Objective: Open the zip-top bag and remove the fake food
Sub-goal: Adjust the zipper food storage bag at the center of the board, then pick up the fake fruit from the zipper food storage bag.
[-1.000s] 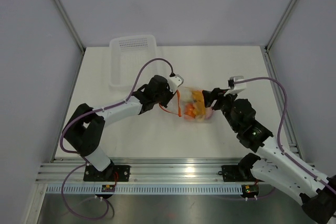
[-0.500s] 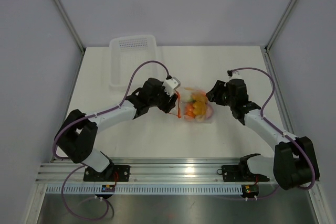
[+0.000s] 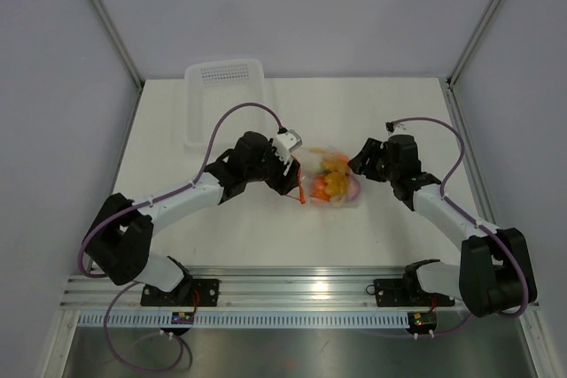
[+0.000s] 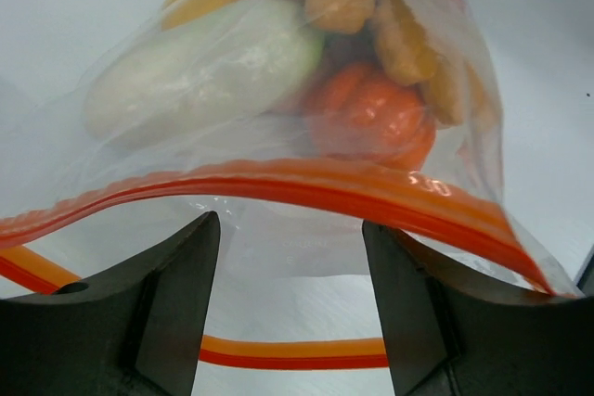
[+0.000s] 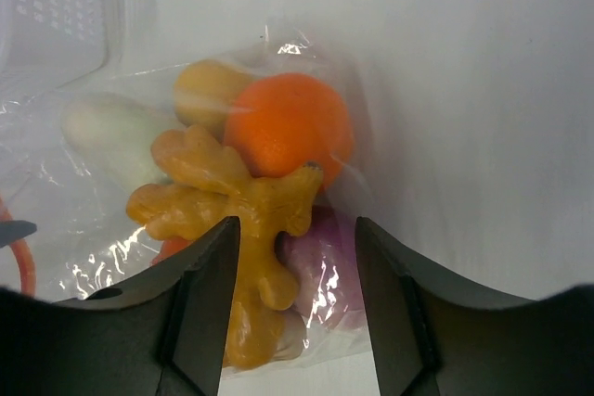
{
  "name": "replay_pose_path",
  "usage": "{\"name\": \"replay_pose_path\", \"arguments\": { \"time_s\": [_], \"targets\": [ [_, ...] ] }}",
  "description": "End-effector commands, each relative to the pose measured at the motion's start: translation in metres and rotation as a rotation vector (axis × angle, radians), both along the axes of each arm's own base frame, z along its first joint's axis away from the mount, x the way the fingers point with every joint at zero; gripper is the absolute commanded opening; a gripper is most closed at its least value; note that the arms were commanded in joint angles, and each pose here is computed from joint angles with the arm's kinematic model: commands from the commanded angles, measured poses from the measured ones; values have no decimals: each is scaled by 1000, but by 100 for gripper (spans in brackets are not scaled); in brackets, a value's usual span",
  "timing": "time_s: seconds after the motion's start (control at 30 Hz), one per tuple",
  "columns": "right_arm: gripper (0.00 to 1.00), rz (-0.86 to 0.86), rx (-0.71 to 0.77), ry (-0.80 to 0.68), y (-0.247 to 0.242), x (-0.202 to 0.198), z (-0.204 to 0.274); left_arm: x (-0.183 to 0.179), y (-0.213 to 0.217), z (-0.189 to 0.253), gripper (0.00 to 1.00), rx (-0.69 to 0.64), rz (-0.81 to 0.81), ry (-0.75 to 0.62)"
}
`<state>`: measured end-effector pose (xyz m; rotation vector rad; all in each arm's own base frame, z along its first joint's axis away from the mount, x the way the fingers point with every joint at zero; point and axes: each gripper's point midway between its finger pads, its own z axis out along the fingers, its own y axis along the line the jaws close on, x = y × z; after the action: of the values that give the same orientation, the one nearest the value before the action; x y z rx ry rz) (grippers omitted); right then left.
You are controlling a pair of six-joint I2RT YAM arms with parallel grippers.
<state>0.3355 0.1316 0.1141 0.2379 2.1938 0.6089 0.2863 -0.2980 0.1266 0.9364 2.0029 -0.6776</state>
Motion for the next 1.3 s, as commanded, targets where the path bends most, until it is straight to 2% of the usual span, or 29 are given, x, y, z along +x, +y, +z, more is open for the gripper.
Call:
{"name": "replay_pose_path", "arguments": {
  "time_s": [0.0, 0.23, 0.43, 0.53, 0.67, 0.8, 0.83, 0.9, 1.07, 1.27],
  "targets": [
    [60, -17, 2, 19, -4, -2, -7, -2, -5, 26, 67, -88, -25, -24],
    [55, -8, 6, 86, 0, -3, -30, 1, -3, 14, 67, -85, 10, 73],
    [55, -3, 15, 140, 4, 0, -48, -9, -14, 13, 68, -135, -69, 139],
    [38, 21, 36, 146, 10, 3, -51, -16, -22, 6, 68, -146, -113, 197],
    [28, 45, 52, 131, 15, 4, -47, -21, -30, -3, 69, -167, -148, 264],
    [11, 39, 53, 109, 14, 5, -43, -22, -35, -5, 71, -197, -152, 295],
    [5, 40, 52, 107, 14, 5, -43, -20, -33, -8, 72, -199, -125, 304],
    [0, 46, 57, 102, 14, 4, -43, -15, -34, -5, 79, -232, -109, 294],
    [0, 51, 63, 88, 15, 4, -40, -10, -36, -2, 99, -316, -41, 309],
    [0, 63, 69, 63, 16, 3, -34, 4, -27, -10, 99, -319, 98, 296]
  ]
}}
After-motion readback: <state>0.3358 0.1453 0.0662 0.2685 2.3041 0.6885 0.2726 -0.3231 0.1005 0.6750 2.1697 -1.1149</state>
